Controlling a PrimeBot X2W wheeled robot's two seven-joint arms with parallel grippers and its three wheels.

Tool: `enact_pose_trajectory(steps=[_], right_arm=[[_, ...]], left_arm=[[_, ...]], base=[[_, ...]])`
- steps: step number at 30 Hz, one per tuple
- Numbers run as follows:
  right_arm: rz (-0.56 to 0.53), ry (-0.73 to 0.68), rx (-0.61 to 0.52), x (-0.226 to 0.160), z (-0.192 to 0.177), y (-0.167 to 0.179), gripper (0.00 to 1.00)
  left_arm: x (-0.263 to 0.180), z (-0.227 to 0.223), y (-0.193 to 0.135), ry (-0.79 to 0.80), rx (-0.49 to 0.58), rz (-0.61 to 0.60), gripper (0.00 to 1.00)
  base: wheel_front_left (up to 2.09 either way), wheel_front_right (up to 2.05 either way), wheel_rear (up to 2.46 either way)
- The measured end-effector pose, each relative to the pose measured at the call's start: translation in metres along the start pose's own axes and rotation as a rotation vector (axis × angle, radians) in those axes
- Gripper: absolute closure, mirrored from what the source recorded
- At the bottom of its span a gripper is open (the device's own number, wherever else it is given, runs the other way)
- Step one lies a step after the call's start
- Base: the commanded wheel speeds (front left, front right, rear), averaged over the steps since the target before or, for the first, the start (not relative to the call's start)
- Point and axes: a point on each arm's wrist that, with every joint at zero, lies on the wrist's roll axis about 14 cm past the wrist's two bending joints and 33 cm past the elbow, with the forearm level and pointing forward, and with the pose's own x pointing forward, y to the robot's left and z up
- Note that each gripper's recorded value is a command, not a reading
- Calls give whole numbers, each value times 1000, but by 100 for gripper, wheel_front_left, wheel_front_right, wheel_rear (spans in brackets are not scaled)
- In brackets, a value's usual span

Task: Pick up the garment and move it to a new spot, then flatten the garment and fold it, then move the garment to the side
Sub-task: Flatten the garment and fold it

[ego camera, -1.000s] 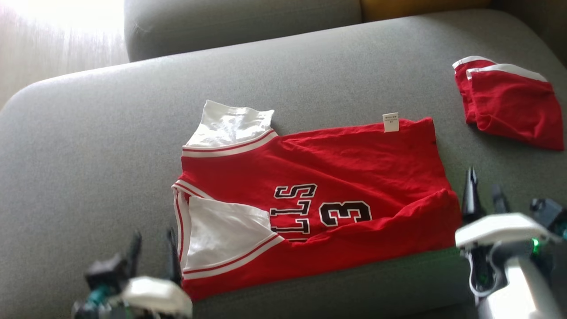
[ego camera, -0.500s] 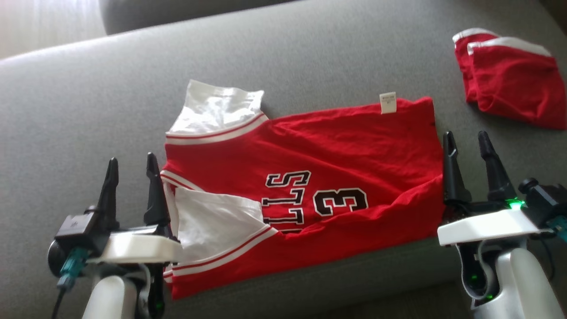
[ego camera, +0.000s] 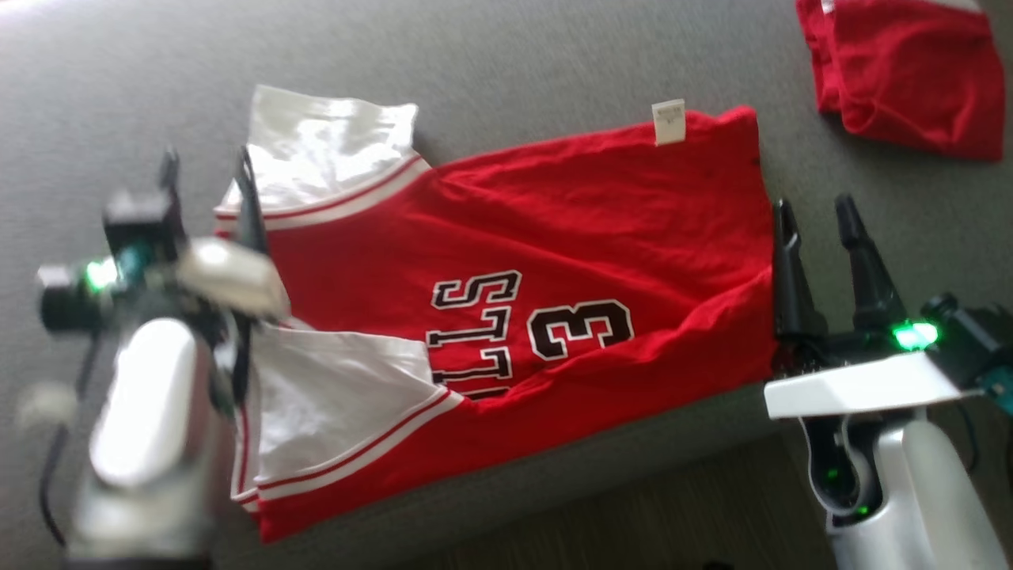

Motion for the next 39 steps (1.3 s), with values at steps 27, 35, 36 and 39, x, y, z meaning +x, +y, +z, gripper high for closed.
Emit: enact_pose_trajectory(steps=[27, 35, 36, 39], right_arm=[[-82, 57, -25, 9, -20, -29, 0], [-70, 70, -39, 14, -26, -27, 0], [-69, 69, -44, 16, -26, -28, 0], [-67, 66, -54, 28, -27, -29, 0]], left_arm=[[98, -58, -22, 249, 208, -152, 100], [92, -36, -19, 156, 181, -139, 100], [91, -29, -18, 129, 174, -132, 100], [88, -5, -18, 47, 156, -123, 100]], base=[[0, 0, 0], [0, 0, 0], [0, 0, 0], [0, 0, 0]])
